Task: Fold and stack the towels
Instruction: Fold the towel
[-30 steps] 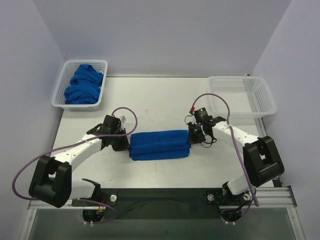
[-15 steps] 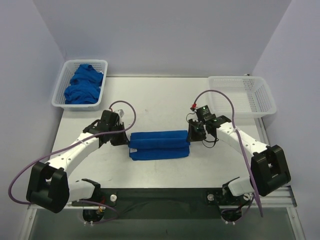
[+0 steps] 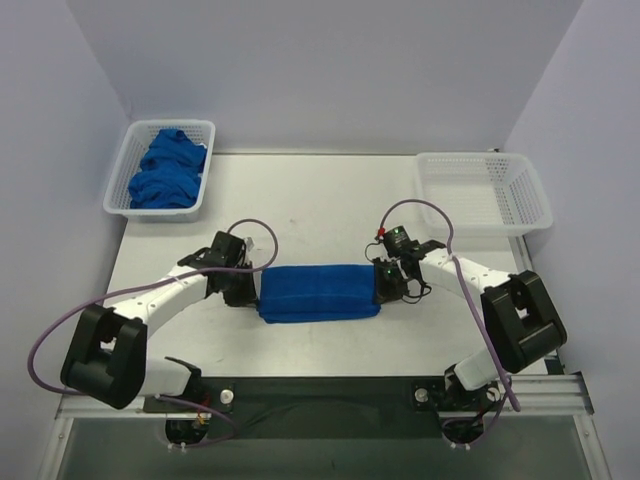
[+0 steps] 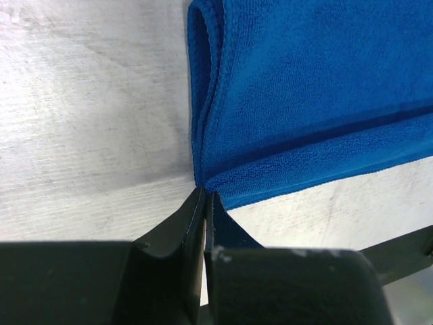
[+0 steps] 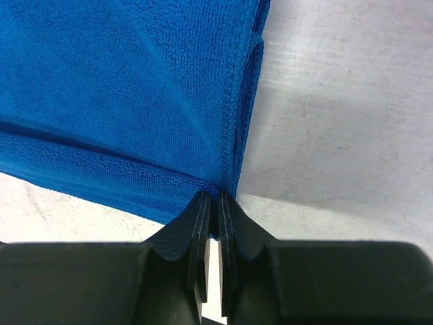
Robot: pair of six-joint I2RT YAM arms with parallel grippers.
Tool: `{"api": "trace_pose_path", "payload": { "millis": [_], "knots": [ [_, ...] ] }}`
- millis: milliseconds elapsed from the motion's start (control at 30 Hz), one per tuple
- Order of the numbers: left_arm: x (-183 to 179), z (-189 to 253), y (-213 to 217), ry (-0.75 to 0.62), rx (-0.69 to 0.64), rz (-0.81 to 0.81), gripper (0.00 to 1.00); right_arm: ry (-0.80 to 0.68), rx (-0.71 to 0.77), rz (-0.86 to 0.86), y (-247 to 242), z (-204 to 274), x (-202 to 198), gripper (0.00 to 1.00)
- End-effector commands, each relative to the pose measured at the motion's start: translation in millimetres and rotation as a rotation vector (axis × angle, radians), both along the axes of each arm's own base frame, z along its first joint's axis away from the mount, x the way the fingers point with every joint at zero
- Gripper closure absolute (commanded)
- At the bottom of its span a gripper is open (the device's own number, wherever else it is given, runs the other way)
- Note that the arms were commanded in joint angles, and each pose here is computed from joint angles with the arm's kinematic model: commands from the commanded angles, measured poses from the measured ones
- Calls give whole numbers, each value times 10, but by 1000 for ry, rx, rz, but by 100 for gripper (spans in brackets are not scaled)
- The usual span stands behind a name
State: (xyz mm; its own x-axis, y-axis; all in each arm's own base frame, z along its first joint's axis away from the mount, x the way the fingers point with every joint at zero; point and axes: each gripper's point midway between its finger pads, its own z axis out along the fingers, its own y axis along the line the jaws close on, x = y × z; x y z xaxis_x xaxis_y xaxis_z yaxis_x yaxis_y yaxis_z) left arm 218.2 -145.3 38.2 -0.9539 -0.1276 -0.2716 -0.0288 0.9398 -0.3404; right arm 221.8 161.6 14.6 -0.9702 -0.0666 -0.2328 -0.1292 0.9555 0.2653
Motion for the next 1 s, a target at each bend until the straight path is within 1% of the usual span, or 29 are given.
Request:
{"api": "trace_pose_path", "payload": {
  "millis": [0,33,67,100,133,167,200,233,267,367,433,467,533,567,600,633,667,700,733,833,967],
  "knots": [
    [-14,82,-43,-28,-32,-18,89,-1,-16,29,-27,31,-43,88],
    [-45,105,-53,-29,-47,-14,66,1,-4,35,-7,50,-58,82],
    [-81,120,-56,-22,-55,-14,53,-7,7,44,16,112,-67,69],
    [-109,147,-70,-19,-67,-15,45,-10,13,57,23,144,-86,64],
    [-126,246,-116,-38,-100,-28,33,-15,17,62,30,193,-91,60],
    [-161,297,-120,-40,-104,-34,25,-32,33,75,55,319,-98,52],
    [-162,367,-127,-59,-111,-39,20,-49,37,95,62,390,-94,48],
    [-123,542,-155,-117,-130,-54,12,-64,43,102,71,466,-90,45],
    [-115,620,-152,-139,-134,-56,10,-90,53,111,74,580,-94,42],
    [10,947,-198,-240,-167,-57,10,-160,81,116,122,834,16,41],
    [76,987,-239,-246,-166,-64,16,-180,116,123,214,960,92,43],
    [130,1060,-309,-265,-175,-78,27,-170,126,117,258,958,117,49],
    [180,999,-402,-241,-163,-99,39,-167,135,132,349,965,141,58],
    [176,998,-522,-246,-168,-136,45,-151,134,123,380,903,166,64],
    [213,926,-591,-231,-155,-149,49,-148,137,124,410,871,170,68],
    [208,878,-649,-219,-150,-164,51,-124,126,121,408,753,135,71],
    [215,819,-693,-208,-145,-172,54,-129,139,103,441,722,169,78],
    [167,636,-726,-159,-127,-182,59,-99,129,98,406,589,96,79],
    [156,549,-740,-143,-119,-186,61,-102,127,93,409,514,108,82],
    [9,144,-606,-56,-45,-171,71,-57,89,78,280,195,-56,87],
    [-161,-103,-457,-13,-1,-166,75,-11,50,65,125,-112,-265,89]
  ]
}}
